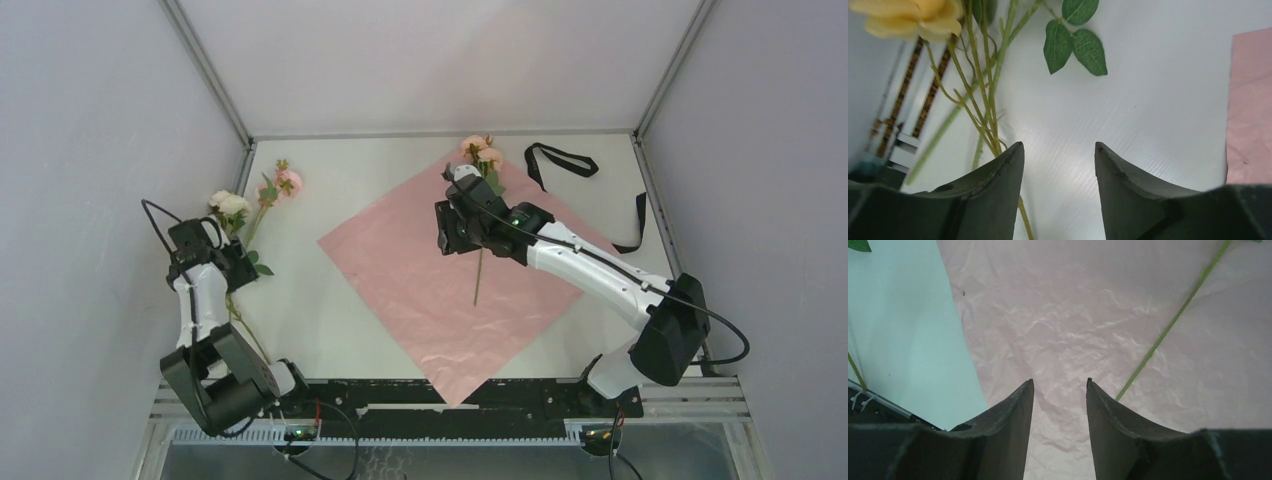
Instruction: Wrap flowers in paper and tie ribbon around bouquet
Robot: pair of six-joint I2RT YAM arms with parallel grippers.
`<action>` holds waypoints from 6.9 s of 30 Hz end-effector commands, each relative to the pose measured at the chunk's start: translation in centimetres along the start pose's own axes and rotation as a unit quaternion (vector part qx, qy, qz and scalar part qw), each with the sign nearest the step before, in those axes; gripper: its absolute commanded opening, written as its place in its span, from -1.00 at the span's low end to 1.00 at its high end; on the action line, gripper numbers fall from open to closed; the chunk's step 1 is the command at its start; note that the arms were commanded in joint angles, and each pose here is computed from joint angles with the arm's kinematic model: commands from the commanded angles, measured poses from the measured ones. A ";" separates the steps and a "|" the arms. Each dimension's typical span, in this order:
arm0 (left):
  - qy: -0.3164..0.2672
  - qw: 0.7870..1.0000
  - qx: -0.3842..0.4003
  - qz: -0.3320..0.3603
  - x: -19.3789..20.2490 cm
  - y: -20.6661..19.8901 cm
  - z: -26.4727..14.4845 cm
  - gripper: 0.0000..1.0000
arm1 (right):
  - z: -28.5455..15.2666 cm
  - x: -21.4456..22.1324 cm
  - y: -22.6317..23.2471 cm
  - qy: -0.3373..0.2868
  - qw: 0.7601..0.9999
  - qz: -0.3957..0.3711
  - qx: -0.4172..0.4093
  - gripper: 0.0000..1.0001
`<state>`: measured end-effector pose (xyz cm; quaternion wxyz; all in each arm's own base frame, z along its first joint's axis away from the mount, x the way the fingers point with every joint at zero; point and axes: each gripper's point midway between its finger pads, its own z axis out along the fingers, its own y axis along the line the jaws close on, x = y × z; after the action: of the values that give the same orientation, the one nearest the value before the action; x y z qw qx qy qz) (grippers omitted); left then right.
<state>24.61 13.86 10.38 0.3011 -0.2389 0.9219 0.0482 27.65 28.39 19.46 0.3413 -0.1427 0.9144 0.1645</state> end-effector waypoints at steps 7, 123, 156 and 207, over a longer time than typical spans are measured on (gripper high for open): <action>0.014 0.978 -0.133 -0.162 1.9 6.0 2.1 0.21 | 0.2 0.4 -0.3 0.000 1.000 -0.012 0.024 0.03; 0.040 0.997 0.016 0.064 -8.9 3.0 8.6 -0.40 | 6.4 -1.6 -3.8 -0.019 0.995 0.059 0.076 -0.05; -0.022 0.997 0.052 0.043 -11.3 -0.8 5.7 -1.00 | 4.6 -0.4 -4.3 -0.011 0.995 0.017 0.099 -0.05; -0.047 0.943 -0.044 0.327 -7.4 -2.9 0.6 0.69 | 9.2 -2.0 -2.9 -0.027 0.992 0.106 -0.063 -1.00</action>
<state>32.66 4.73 15.73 0.3971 0.0368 0.9169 -0.0145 34.29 35.65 11.37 0.2870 -0.0747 0.8918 0.3417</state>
